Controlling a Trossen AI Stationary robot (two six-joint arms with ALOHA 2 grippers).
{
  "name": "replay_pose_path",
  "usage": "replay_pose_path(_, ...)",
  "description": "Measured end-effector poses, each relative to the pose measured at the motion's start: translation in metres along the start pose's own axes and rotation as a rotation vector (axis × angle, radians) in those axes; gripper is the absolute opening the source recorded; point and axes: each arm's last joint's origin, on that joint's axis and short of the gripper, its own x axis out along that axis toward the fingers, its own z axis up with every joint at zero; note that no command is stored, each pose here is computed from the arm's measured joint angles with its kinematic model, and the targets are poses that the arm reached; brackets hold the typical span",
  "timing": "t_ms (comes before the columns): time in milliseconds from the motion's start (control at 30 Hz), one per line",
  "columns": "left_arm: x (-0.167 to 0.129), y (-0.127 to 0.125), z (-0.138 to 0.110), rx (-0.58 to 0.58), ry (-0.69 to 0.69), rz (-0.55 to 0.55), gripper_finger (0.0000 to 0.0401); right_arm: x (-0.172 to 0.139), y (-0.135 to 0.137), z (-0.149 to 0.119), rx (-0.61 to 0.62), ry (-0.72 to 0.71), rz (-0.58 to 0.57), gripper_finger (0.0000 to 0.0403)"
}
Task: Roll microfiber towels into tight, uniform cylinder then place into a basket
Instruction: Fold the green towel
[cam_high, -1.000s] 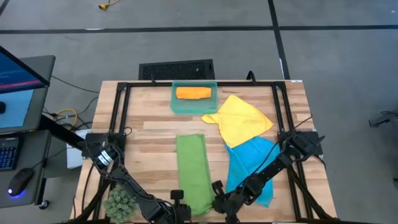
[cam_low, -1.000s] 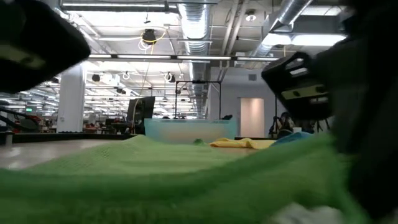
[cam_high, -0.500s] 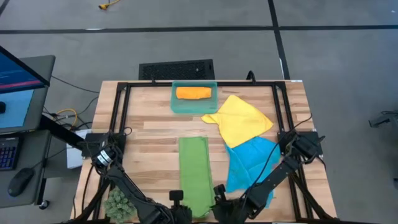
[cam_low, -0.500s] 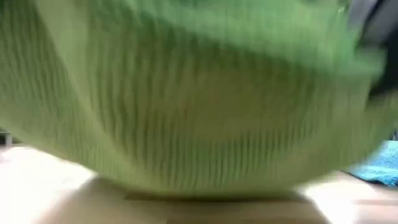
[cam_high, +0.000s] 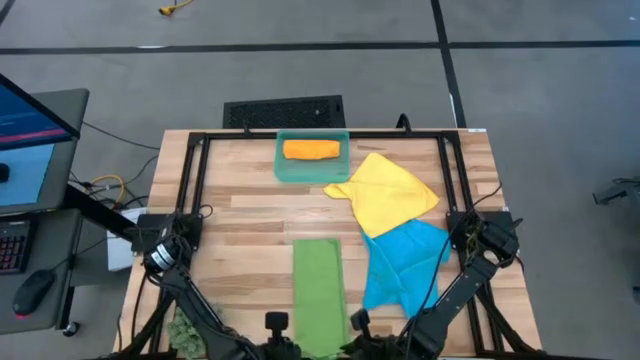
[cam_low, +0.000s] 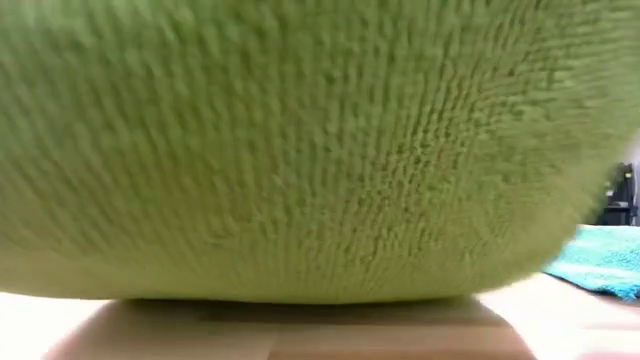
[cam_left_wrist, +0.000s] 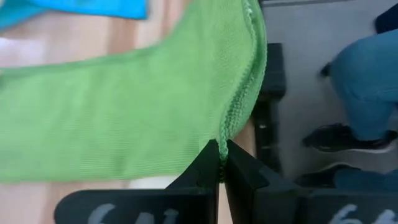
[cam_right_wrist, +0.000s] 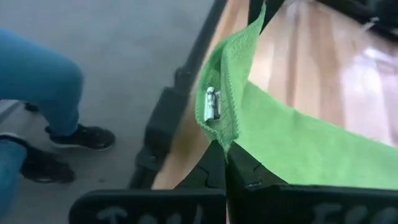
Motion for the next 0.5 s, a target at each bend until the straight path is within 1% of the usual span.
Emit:
replay_pose_path(133,-0.004,0.011,0.0,0.053,0.013,0.113,0.0,0.004,-0.011,-0.003,-0.009,0.039,-0.103,0.0003)
replay_pose_path(233,0.001,0.026,0.003,0.079,0.053,0.194,0.0,0.011,-0.029,-0.01,0.021,0.114,-0.2,0.0005)
replay_pose_path(367,0.012,0.05,0.01,0.065,0.13,0.291,0.0,0.02,-0.056,-0.019,0.064,0.214,-0.323,0.0003)
replay_pose_path(500,0.018,0.076,0.014,0.05,0.199,0.412,0.0,0.028,-0.08,-0.024,0.068,0.294,-0.393,0.0003)
